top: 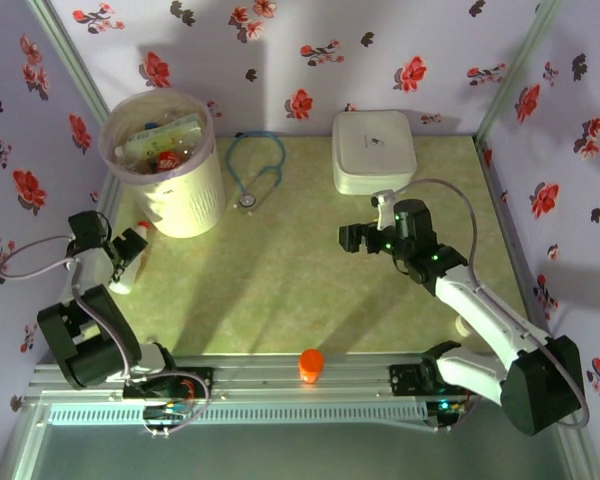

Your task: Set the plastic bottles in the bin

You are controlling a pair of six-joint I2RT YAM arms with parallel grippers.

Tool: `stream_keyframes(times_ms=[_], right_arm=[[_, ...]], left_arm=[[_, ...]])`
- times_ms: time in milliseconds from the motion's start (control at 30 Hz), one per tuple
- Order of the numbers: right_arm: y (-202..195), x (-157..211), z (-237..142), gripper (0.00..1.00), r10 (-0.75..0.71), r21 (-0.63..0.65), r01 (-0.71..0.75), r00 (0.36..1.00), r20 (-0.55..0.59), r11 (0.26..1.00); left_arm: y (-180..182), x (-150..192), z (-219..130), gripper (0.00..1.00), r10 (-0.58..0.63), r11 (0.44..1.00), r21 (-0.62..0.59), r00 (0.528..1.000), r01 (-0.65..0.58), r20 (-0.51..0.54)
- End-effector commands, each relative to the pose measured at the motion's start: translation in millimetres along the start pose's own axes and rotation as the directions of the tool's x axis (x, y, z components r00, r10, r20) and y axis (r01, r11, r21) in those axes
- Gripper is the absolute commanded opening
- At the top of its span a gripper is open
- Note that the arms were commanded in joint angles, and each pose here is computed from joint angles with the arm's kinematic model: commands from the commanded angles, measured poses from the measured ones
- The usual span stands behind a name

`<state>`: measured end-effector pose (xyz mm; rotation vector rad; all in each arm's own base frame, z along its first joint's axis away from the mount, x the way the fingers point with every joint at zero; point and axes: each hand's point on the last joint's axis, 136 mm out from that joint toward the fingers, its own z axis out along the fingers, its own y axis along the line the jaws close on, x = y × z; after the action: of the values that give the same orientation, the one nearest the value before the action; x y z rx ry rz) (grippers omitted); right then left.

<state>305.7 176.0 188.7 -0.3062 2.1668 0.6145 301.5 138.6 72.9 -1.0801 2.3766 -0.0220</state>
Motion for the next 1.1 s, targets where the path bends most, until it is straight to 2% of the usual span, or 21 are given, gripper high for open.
stream_keyframes(times_ms=[0, 133, 400, 733, 933, 1067], right_arm=[[-4.3, -3.4, -4.1, 0.99, -0.003, 0.001, 0.003, 1.0, 0.031, 1.0], [-8.3, -1.2, -1.7, 0.99, 0.011, 0.004, -0.011, 1.0, 0.026, 1.0], [-8.5, -2.0, 1.5, 0.99, 0.022, -0.005, -0.022, 0.999, 0.024, 1.0], [-8.0, -1.9, 1.5, 0.99, 0.045, -0.008, -0.045, 0.999, 0.023, 0.999], [-7.3, -5.9, 2.2, 0.99, 0.058, -0.011, -0.058, 0.998, 0.028, 0.998], [-5.7, -10.0, 4.6, 0.99, 0.064, -0.019, -0.063, 0.998, 0.029, 0.998]], left_arm=[[4.1, -9.2, 9.3, 1.0, 0.065, 0.997, -0.038, 0.998, -0.065, -0.006], [6.4, -1.8, 15.1, 1.0, 0.119, 0.99, -0.063, 0.991, -0.122, -0.055], [7.7, 0.8, 23.1, 0.99, 0.149, 0.983, -0.097, 0.986, -0.156, -0.072], [4.8, -7.4, 23.7, 0.72, 0.147, 0.983, -0.099, 0.988, -0.152, -0.056], [-1.8, -23.0, -10.0, 0.58, 0.14, 0.987, -0.086, 0.989, -0.136, 0.042], [-3.0, -39.3, -41.1, 0.53, 0.126, 0.989, -0.093, 0.983, -0.114, 0.134]])
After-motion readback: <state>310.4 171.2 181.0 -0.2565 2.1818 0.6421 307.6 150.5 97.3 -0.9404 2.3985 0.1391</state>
